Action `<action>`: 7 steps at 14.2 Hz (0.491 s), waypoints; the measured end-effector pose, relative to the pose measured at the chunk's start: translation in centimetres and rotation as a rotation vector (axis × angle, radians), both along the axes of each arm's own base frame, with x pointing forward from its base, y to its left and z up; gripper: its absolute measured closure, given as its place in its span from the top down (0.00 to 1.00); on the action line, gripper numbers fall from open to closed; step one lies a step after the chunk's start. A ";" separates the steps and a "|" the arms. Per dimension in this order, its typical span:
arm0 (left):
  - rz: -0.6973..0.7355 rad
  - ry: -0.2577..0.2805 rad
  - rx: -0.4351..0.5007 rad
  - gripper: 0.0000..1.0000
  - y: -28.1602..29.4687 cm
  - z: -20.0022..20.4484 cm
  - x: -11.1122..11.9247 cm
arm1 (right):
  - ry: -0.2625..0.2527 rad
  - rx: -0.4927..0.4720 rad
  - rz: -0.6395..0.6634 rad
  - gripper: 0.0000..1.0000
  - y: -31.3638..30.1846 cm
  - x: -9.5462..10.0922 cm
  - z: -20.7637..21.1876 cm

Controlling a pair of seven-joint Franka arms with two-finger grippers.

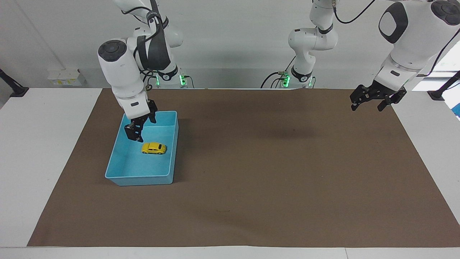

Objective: Wind up and store yellow beetle car

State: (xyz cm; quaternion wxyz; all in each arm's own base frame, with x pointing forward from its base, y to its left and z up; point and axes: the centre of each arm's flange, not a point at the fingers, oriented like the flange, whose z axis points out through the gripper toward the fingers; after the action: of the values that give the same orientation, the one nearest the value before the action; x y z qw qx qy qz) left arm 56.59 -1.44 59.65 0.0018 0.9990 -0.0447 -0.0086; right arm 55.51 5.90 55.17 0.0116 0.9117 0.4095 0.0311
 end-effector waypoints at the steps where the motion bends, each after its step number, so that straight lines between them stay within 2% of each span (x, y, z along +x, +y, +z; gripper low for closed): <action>1: 0.000 0.000 0.000 1.00 0.0 0.0 0.0 | -0.001 0.006 -0.080 1.00 0.0 -0.4 0.6; 3: 0.000 0.000 0.000 1.00 0.0 0.0 0.0 | 0.005 0.014 -0.222 1.00 0.1 -0.7 1.3; 7: 0.000 0.000 0.000 1.00 0.0 0.0 0.0 | 0.005 0.027 -0.386 1.00 0.1 -0.6 1.4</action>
State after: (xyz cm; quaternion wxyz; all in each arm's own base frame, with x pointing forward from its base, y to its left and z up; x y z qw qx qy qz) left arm 56.59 -1.44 59.65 0.0018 0.9990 -0.0447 -0.0085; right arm 54.87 5.96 56.61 0.0043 0.9734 0.2268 0.0316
